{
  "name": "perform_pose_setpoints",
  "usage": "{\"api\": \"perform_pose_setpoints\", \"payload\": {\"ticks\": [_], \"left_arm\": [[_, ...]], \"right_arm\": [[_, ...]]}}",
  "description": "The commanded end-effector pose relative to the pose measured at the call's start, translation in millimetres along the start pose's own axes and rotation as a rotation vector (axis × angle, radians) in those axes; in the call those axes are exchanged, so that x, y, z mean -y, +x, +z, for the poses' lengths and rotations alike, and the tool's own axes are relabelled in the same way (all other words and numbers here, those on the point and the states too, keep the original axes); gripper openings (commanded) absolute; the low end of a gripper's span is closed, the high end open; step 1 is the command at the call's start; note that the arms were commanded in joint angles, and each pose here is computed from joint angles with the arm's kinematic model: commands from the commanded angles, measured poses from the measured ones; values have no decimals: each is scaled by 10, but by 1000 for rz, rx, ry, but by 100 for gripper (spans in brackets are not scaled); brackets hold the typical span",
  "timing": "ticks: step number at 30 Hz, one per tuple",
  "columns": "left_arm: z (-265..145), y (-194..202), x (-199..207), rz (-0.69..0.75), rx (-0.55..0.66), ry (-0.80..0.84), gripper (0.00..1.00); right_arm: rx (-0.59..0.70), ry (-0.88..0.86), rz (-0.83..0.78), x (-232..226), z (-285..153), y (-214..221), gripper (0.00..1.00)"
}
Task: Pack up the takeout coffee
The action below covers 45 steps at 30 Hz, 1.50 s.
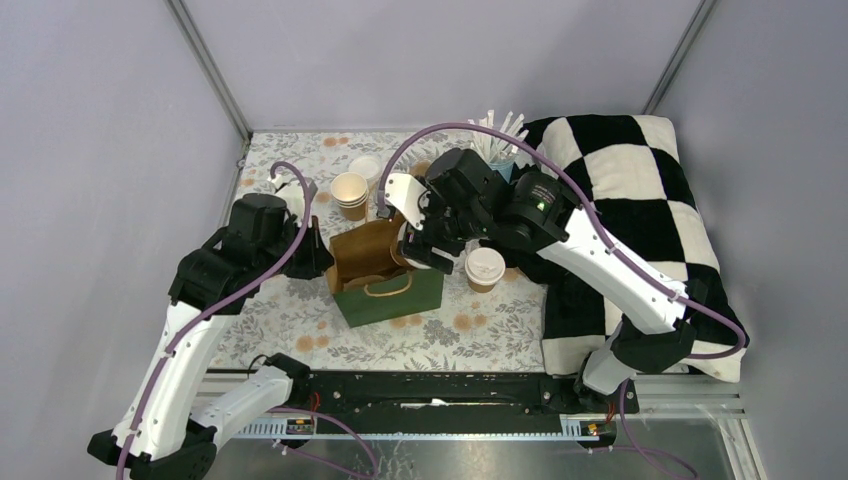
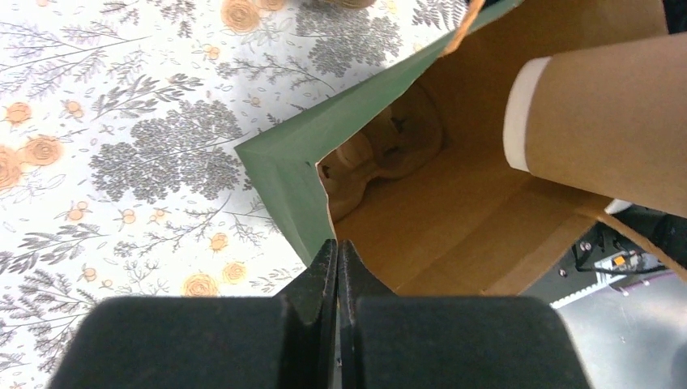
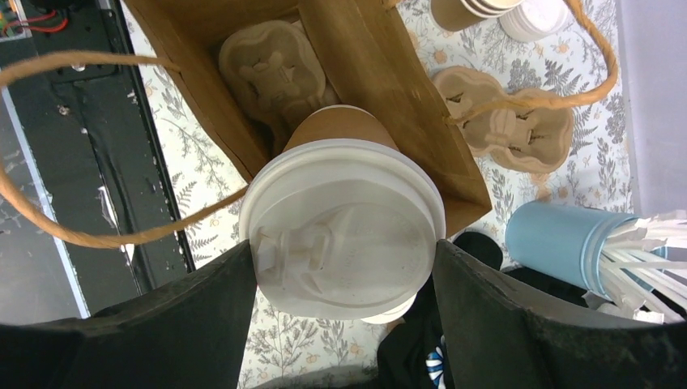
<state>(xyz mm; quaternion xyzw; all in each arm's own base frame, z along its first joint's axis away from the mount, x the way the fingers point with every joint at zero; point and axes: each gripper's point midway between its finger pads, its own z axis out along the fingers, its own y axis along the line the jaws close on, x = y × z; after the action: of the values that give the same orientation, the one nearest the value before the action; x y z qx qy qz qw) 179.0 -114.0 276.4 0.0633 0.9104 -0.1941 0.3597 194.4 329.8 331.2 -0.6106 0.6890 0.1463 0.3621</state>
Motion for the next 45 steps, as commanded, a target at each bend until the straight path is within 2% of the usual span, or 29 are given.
{"api": "perform_pose_setpoints", "payload": {"ticks": [1,6,18,28,35,41,45], "left_arm": [[-40,-300,-126,-28,138,-88,0],[-63,-415,-245,-68,187,-168,0],[16,-370,-163,-61,153,-119,0],[92,-380,-46,-28,115,-56,0],[152,-357,-74,-13,115,-61,0],[130,-353,-95,9,127,-66,0],[122,-369,-104,15,133,-71,0]], "right_arm": [[-37,17,-18,-58,-161,80,60],[-94,-23,5,-312,-185,148,59],[-64,-137,93,-857,-207,-157,58],[-126,93,63,-463,0,-165,59],[-141,142,-60,-334,194,-197,61],[-108,90,-120,-408,342,-261,60],[-129,80,-152,-430,419,-155,60]]}}
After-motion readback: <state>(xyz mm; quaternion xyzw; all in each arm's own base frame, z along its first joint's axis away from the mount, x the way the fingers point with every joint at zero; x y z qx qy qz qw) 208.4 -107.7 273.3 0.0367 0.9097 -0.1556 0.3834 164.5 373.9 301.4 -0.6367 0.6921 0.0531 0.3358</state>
